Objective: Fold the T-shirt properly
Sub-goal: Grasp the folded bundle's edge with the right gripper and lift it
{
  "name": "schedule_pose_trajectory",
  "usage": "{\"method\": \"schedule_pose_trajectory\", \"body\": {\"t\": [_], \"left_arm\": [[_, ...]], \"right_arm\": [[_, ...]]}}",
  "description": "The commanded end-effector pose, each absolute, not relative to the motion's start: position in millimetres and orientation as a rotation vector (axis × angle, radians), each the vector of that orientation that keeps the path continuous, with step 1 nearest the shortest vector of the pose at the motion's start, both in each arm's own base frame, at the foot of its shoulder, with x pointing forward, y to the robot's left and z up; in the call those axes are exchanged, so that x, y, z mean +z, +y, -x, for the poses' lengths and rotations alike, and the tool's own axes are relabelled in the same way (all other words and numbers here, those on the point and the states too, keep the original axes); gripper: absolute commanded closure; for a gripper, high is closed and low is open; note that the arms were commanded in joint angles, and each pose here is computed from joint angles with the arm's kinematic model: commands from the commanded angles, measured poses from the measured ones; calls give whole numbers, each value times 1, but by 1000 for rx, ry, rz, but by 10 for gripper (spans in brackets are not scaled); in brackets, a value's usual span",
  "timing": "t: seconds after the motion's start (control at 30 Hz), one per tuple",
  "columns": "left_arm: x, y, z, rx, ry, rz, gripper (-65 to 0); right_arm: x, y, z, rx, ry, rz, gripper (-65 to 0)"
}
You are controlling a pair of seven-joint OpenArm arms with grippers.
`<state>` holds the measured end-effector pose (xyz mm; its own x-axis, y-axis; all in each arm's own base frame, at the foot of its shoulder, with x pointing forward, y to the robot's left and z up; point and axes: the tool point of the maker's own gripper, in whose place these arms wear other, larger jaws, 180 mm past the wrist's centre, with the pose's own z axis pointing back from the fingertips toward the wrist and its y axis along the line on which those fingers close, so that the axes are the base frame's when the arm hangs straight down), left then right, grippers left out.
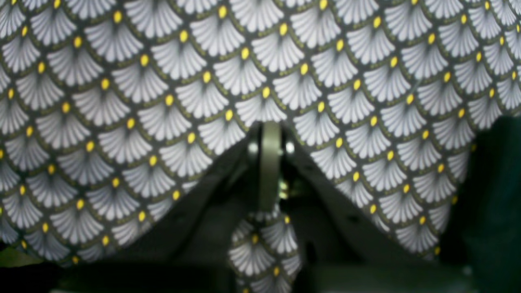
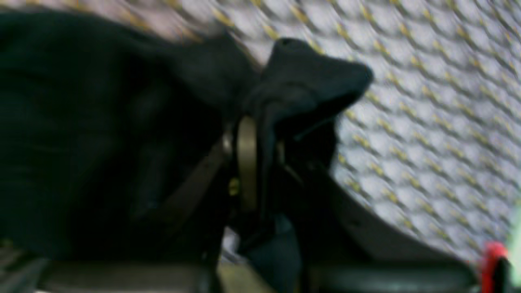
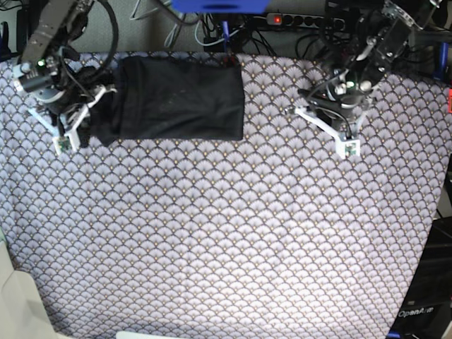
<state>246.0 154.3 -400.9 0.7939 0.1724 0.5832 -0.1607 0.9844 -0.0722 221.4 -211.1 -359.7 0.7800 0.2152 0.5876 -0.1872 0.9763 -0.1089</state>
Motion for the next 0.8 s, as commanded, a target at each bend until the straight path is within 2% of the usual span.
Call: {"method": "schedule_pose_trajectory", "body": {"t": [0.0,0.3,0.47,0.77], "left_arm": [[-392,158,-254,169,-670,8,0],[-389,169,-257,158,-677,-18,0],[-387,178,-257,144,-681,-41,0],[-388,180,-253,138,-671,-44,0]], "right_arm": [[-348,-210,-228,225,-692,38,0],[-325,-189,-243,216,-833,-130,0],[-303,-179,-246,185,-937,-283,0],[-295,-148,-230,144,-976,-502,0]]}}
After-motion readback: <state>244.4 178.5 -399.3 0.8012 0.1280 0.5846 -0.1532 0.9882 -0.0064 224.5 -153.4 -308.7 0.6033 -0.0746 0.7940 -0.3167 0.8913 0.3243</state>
